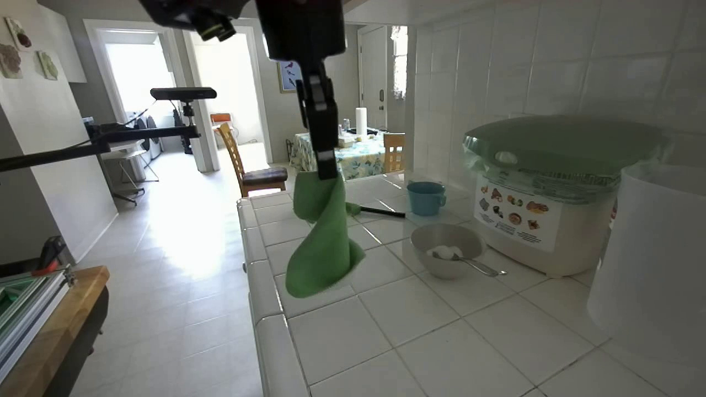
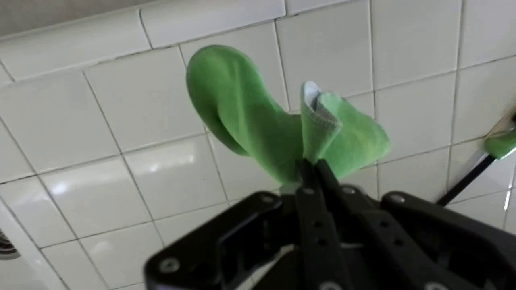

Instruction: Clean the counter

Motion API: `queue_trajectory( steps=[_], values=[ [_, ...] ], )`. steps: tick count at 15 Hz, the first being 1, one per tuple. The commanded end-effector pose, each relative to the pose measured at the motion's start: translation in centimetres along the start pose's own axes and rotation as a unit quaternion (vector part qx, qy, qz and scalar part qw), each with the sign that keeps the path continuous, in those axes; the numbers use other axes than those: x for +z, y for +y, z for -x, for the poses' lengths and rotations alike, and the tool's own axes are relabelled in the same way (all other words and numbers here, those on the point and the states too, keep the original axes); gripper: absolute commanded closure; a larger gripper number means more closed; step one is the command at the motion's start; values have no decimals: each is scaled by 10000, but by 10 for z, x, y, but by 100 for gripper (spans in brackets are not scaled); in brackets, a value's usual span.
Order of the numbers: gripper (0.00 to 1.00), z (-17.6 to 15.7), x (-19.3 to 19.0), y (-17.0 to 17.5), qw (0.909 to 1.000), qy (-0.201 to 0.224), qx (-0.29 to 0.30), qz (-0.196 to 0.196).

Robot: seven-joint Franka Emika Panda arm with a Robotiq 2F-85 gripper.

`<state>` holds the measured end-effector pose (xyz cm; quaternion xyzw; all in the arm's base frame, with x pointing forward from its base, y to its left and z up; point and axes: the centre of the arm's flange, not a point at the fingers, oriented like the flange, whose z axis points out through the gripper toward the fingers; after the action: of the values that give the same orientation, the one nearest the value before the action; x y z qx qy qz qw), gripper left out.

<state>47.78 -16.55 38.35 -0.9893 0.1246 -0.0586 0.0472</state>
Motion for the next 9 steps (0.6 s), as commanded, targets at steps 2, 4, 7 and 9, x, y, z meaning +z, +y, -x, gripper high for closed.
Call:
queue_trajectory(
  steps=[2, 4, 7, 9],
  values=[
    [99, 28, 3, -35, 9969, 0, -749, -257],
    [99, 29, 9, -62, 9950, 24, -949, -320],
    [99, 33, 15, -107, 9912, 180, -1219, -478],
    [99, 33, 26, -135, 9892, 573, -1220, -567]
  ],
)
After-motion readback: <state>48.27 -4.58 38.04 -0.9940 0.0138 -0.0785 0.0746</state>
